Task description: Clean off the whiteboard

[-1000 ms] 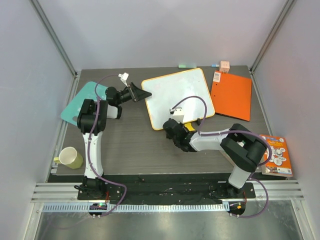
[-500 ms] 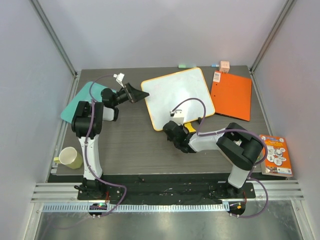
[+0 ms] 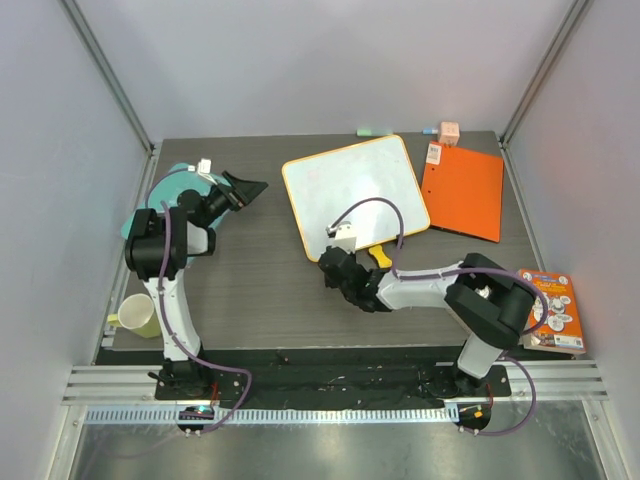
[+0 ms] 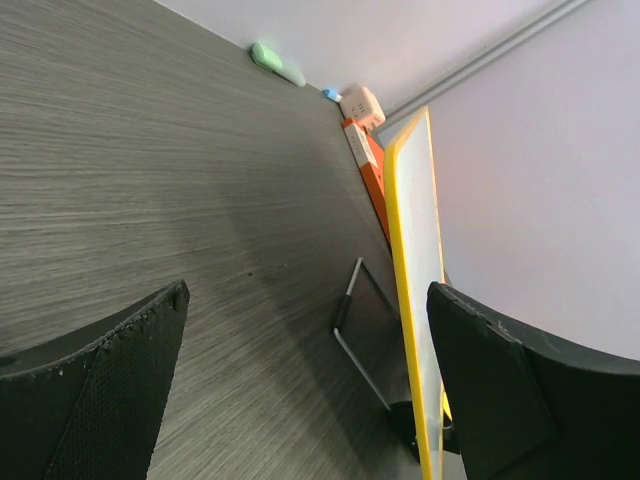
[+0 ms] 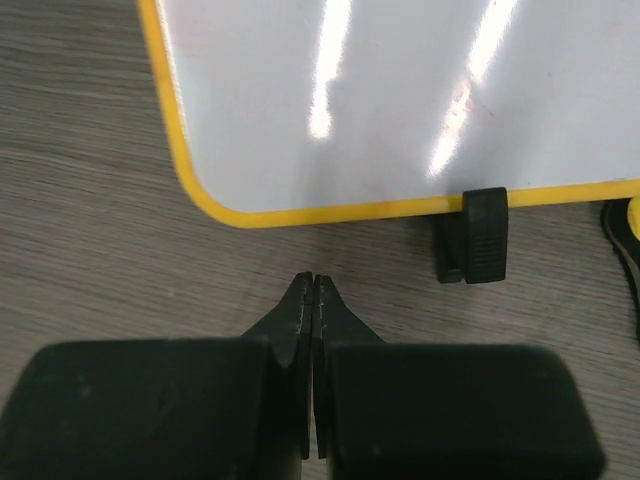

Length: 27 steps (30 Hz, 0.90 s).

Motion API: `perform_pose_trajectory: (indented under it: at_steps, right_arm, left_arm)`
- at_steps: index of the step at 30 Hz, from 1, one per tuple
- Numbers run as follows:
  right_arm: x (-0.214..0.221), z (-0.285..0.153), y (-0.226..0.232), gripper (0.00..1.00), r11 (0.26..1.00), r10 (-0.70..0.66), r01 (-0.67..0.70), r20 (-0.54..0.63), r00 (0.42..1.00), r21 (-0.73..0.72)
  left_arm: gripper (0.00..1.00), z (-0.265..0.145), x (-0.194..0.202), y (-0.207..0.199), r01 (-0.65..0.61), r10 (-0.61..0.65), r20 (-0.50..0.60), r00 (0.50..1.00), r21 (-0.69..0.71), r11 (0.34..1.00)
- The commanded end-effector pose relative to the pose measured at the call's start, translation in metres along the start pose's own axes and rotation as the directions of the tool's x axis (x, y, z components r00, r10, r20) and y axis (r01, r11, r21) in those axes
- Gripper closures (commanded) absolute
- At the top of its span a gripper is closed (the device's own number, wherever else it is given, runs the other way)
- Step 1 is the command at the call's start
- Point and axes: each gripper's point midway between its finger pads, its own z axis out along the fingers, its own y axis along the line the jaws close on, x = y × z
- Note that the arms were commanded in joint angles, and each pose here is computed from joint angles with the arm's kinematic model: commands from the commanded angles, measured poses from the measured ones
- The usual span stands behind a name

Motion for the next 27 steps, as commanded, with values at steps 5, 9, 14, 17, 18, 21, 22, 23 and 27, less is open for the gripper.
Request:
perform_pose_trajectory:
  at_steps: [5,9,14,17,18,21,22,23,27]
  right_arm:
    - [-0.078,-0.059,-0.016,0.99,0.992,0.130,-0.127,0.247,0.960,-0.028]
    - [-0.076,-0.065,-0.059,0.99,0.979,0.058,-0.110,0.283,0.957,0.171]
    - [-0.060,-0.051,-0.063,0.99,0.972,0.023,-0.078,0.241,0.970,0.220]
    - [-0.049,-0.042,-0.066,0.99,0.963,0.010,-0.068,0.219,0.976,0.262]
    - [-0.047,-0.041,-0.069,0.99,0.958,0.009,-0.070,0.215,0.977,0.278]
    - [-0.043,-0.041,-0.077,0.99,0.948,0.009,-0.078,0.219,0.976,0.310]
    - [-0.041,-0.040,-0.078,0.99,0.945,0.006,-0.077,0.218,0.976,0.318]
    - [-0.040,-0.039,-0.080,0.99,0.944,0.009,-0.080,0.217,0.976,0.321]
    - [-0.025,-0.023,-0.078,0.99,0.942,-0.001,-0.059,0.180,0.984,0.329]
  left_arm:
    - [0.00,0.003,-0.037,-0.032,-0.193,0.179,0.152,0.972,0.085,0.977]
    - [0.00,0.000,-0.038,-0.025,-0.190,0.183,0.162,0.970,0.028,0.981]
    - [0.00,-0.025,-0.055,0.023,-0.146,0.237,0.205,0.950,-0.378,0.914]
    - [0.00,-0.034,-0.055,0.028,-0.164,0.283,0.181,0.942,-0.487,0.858]
    - [0.00,-0.036,-0.057,0.030,-0.170,0.295,0.180,0.939,-0.502,0.848]
    - [0.00,-0.019,-0.042,0.022,-0.210,0.310,0.120,0.943,-0.506,0.837]
    - [0.00,-0.019,-0.039,0.025,-0.213,0.308,0.102,0.946,-0.522,0.826]
    - [0.00,-0.017,-0.040,0.024,-0.221,0.317,0.097,0.944,-0.527,0.820]
    - [0.00,-0.015,-0.036,0.014,-0.293,0.390,0.048,0.920,-0.579,0.761]
